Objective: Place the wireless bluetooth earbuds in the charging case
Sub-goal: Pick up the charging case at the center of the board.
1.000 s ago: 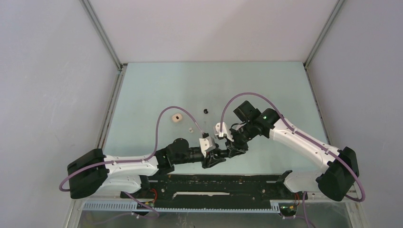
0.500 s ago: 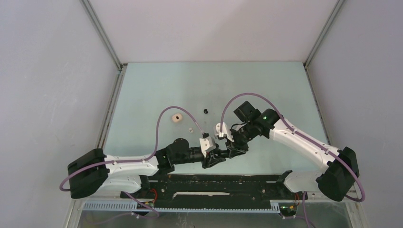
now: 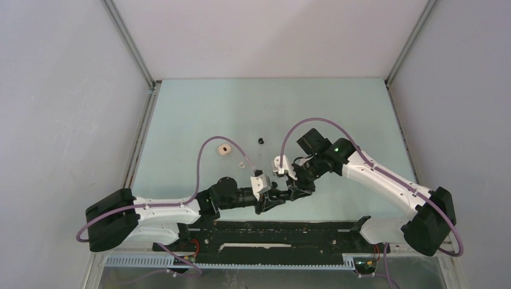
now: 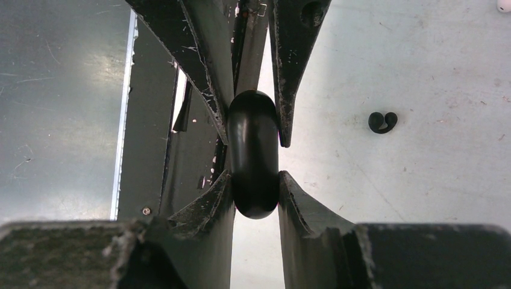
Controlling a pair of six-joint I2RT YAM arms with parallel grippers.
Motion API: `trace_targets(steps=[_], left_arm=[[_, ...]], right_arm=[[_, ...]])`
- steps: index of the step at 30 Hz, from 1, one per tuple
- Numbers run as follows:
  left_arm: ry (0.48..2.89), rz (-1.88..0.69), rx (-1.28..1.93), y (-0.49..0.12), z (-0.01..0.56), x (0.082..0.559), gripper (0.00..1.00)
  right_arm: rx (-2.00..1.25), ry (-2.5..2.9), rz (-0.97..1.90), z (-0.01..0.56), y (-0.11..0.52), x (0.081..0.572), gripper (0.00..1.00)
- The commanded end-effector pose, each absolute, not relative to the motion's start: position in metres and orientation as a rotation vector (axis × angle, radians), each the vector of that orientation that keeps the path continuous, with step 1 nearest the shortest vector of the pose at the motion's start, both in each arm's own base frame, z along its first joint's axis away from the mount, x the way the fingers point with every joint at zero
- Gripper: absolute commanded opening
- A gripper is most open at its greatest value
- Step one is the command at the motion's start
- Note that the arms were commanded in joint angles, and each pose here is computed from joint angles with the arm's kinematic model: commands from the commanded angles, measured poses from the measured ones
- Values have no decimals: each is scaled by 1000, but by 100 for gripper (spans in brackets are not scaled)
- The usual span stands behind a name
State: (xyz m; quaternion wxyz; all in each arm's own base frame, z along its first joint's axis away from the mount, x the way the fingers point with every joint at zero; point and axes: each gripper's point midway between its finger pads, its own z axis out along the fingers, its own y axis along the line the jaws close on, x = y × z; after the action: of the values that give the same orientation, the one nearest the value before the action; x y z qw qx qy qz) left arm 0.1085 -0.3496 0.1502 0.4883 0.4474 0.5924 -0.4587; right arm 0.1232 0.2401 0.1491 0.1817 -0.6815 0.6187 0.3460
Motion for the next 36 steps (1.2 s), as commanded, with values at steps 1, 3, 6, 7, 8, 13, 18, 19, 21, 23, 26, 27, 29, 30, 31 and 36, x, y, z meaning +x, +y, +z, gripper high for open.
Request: trace_targets(steps=[1, 3, 6, 7, 8, 13, 18, 19, 21, 23, 26, 27, 29, 30, 31, 36], left_arm=[[1374, -1147, 1067, -355, 167, 106, 29], [1378, -1147, 1067, -356, 166, 107, 28], [1389, -1137, 1051, -356, 164, 110, 39], [1394, -1136, 1047, -355, 163, 110, 40], [1395, -1135, 1044, -355, 163, 111, 40], [1402, -1131, 1038, -354, 163, 111, 39], [1409, -1127, 1036, -354, 161, 112, 40], [1412, -1126, 1036, -354, 160, 112, 40], [1420, -1123, 1033, -354, 159, 113, 40], [1424, -1123, 1034, -354, 157, 113, 40], [1426, -1130, 1037, -355, 156, 112, 39], [1425, -1132, 1036, -355, 156, 112, 38], [1425, -1133, 1036, -355, 156, 112, 36], [1426, -1134, 1037, -355, 156, 111, 35], [1423, -1135, 1038, -356, 156, 111, 34], [1416, -1141, 1046, -357, 156, 110, 21]], right_arm=[[-1895, 1720, 953, 156, 241, 129, 21], [-1895, 1719, 954, 156, 241, 129, 21], [-1892, 1718, 955, 157, 241, 129, 21], [-1891, 1717, 956, 157, 241, 129, 21], [-1889, 1716, 955, 157, 241, 129, 21], [-1887, 1718, 957, 158, 240, 129, 21], [-1887, 1718, 957, 158, 240, 129, 22], [-1885, 1716, 956, 158, 240, 130, 22], [-1886, 1716, 956, 158, 240, 129, 22], [-1884, 1720, 956, 158, 240, 130, 22], [-1882, 1718, 958, 158, 240, 130, 22], [-1880, 1719, 958, 158, 240, 130, 22], [-1883, 1719, 959, 158, 240, 130, 22], [-1883, 1719, 959, 158, 240, 130, 22], [-1883, 1720, 960, 158, 240, 130, 22], [-1883, 1724, 965, 157, 240, 130, 22]])
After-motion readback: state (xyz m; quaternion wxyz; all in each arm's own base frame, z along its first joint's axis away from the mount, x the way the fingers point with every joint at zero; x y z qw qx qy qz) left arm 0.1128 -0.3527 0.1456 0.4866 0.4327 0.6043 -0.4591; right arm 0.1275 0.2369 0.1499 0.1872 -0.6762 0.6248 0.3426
